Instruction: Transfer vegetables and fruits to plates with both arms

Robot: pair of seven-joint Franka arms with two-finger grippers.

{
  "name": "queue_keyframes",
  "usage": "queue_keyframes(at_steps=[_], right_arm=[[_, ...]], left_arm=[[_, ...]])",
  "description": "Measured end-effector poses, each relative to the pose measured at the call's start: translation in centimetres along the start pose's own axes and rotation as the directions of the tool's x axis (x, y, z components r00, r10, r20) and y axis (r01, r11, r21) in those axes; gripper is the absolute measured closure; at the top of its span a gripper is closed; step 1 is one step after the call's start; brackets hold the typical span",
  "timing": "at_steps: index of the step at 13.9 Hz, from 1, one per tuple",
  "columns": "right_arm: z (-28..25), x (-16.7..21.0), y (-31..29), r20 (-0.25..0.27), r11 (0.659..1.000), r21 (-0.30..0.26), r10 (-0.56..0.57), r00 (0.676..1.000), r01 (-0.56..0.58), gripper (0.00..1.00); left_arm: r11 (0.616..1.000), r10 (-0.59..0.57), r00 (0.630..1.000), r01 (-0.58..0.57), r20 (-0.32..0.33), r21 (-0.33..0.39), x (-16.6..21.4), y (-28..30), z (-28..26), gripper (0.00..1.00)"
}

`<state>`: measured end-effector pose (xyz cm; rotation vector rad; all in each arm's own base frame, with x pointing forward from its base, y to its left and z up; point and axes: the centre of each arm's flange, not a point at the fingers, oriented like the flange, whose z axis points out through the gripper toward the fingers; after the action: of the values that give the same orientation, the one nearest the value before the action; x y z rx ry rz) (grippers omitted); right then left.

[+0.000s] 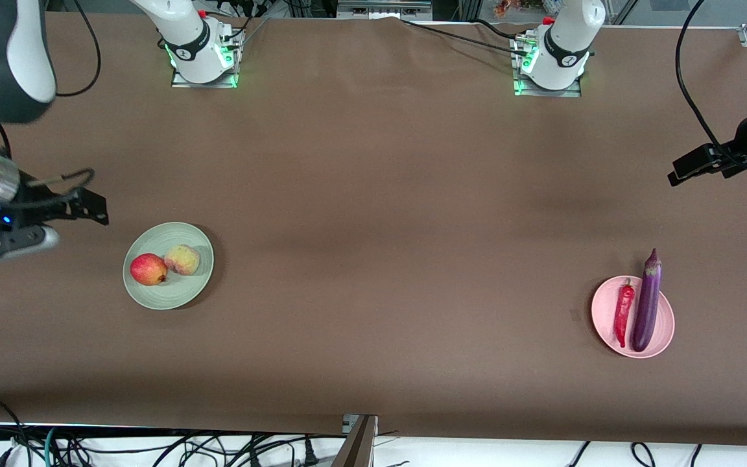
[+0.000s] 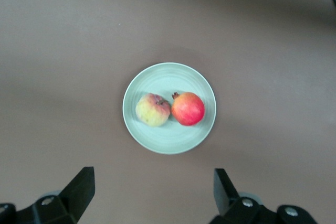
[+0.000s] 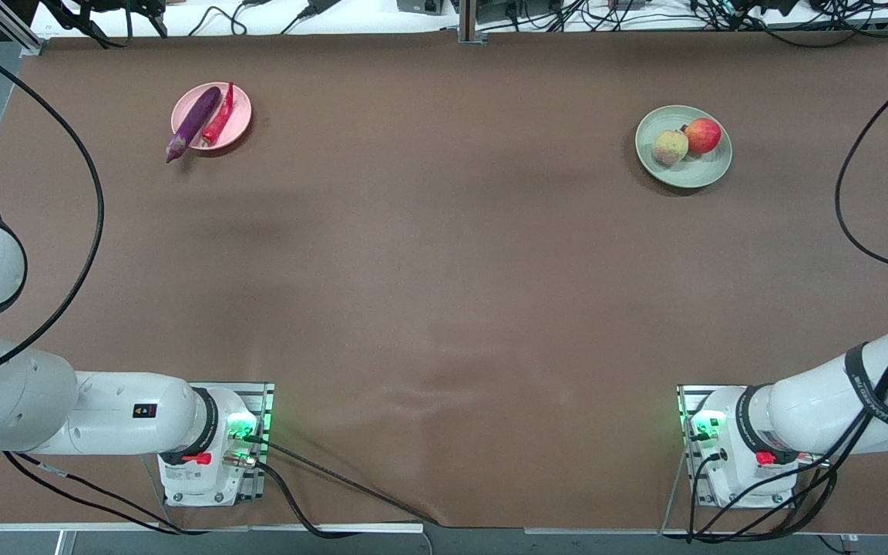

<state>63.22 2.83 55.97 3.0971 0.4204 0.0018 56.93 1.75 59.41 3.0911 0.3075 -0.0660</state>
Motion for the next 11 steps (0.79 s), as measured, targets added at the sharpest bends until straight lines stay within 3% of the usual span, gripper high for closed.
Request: queue_keyframes(at_steps=[3, 6, 8, 11], right_arm=[[-2.5, -3.7, 0.1, -0.008, 1.0, 0.002, 0.01, 1.0, -0.01, 0.0], [-3.3, -7.0, 0.5, 0.053, 0.998, 0.019, 0.058, 0.997, -0.06, 0.0], [-3.4, -8.0, 0.0, 0.086, 0.99, 0.019, 0.137, 0.987, -0.139, 0.0], [-2.6, -7.5, -0.2, 0.103, 0.987, 0.018, 0.158, 0.982, -0.161, 0.0]], left_arm=[[1.0, 0.0, 1.0, 0.0, 0.0, 0.0, 0.0, 0.0, 0.0, 0.0], [1.0, 0.0, 1.0, 0.0, 0.0, 0.0, 0.0, 0.0, 0.0, 0.0], [1.0, 0.0, 1.0, 0.0, 0.0, 0.0, 0.0, 0.0, 0.0, 0.0], [1.0, 0.0, 1.0, 0.0, 0.0, 0.0, 0.0, 0.0, 0.0, 0.0]])
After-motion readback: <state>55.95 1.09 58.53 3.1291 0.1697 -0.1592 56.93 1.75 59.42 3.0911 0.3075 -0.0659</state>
